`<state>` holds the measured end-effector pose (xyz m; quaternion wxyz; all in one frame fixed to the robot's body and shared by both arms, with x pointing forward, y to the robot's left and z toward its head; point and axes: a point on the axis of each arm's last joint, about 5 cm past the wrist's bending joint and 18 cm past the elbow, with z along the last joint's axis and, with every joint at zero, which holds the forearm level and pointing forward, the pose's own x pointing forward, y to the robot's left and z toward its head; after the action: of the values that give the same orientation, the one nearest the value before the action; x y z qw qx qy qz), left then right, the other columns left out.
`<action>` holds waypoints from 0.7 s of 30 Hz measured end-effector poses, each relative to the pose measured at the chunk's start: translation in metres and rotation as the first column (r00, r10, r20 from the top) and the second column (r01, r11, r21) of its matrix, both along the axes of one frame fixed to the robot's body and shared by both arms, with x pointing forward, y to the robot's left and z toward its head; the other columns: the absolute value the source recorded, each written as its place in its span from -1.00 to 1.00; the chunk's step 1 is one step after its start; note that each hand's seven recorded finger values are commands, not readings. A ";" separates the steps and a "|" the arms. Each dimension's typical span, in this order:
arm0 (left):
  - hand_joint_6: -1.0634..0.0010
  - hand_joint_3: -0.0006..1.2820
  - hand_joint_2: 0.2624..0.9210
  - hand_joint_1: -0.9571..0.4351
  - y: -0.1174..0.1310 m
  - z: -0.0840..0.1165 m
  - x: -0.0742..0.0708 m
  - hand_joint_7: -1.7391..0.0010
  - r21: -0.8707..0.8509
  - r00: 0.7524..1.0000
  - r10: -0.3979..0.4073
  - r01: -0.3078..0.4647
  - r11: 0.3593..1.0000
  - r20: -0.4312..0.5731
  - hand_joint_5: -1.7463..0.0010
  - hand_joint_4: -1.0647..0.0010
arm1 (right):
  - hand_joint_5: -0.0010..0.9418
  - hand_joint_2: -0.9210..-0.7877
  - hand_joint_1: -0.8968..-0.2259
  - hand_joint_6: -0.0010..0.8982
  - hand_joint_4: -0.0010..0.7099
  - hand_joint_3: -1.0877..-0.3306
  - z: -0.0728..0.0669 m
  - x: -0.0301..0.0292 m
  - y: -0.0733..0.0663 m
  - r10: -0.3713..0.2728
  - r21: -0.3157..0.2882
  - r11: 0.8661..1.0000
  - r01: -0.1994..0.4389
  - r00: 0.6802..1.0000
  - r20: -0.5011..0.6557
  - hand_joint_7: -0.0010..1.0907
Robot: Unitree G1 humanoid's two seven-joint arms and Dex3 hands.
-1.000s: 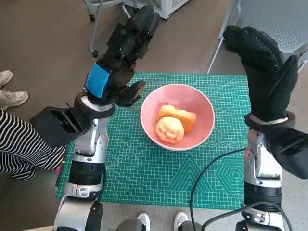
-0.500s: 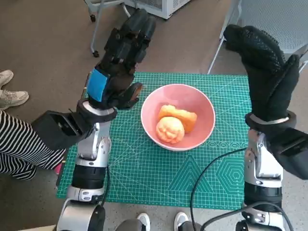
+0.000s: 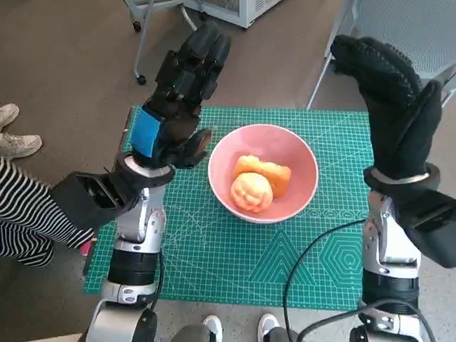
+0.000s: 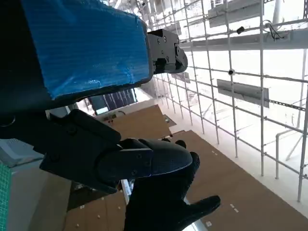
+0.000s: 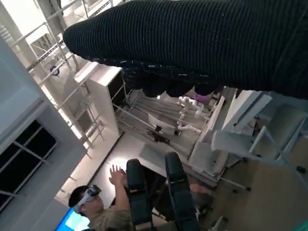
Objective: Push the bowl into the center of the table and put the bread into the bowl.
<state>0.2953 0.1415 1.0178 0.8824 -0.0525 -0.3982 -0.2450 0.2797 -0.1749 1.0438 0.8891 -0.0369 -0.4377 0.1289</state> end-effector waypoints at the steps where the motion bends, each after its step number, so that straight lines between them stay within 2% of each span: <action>1: 1.00 -0.22 1.00 -0.73 0.000 0.000 0.000 0.62 0.001 1.000 0.001 -0.001 1.000 0.001 0.99 0.85 | -1.00 -1.00 -0.31 -0.97 -0.47 0.11 0.000 0.0000 0.000 0.000 -0.001 1.000 0.000 1.000 0.000 0.05; 21: 1.00 -0.26 1.00 -0.73 0.003 0.001 -0.001 0.61 0.002 1.000 0.005 -0.005 1.000 0.007 0.99 0.82 | -1.00 -1.00 -0.31 -0.97 -0.48 0.10 0.001 0.0006 0.000 0.000 -0.001 1.000 0.000 1.000 -0.008 0.06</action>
<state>0.2945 0.1449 1.0186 0.8818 -0.0497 -0.4010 -0.2433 0.2803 -0.1749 1.0452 0.8909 -0.0371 -0.4340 0.1291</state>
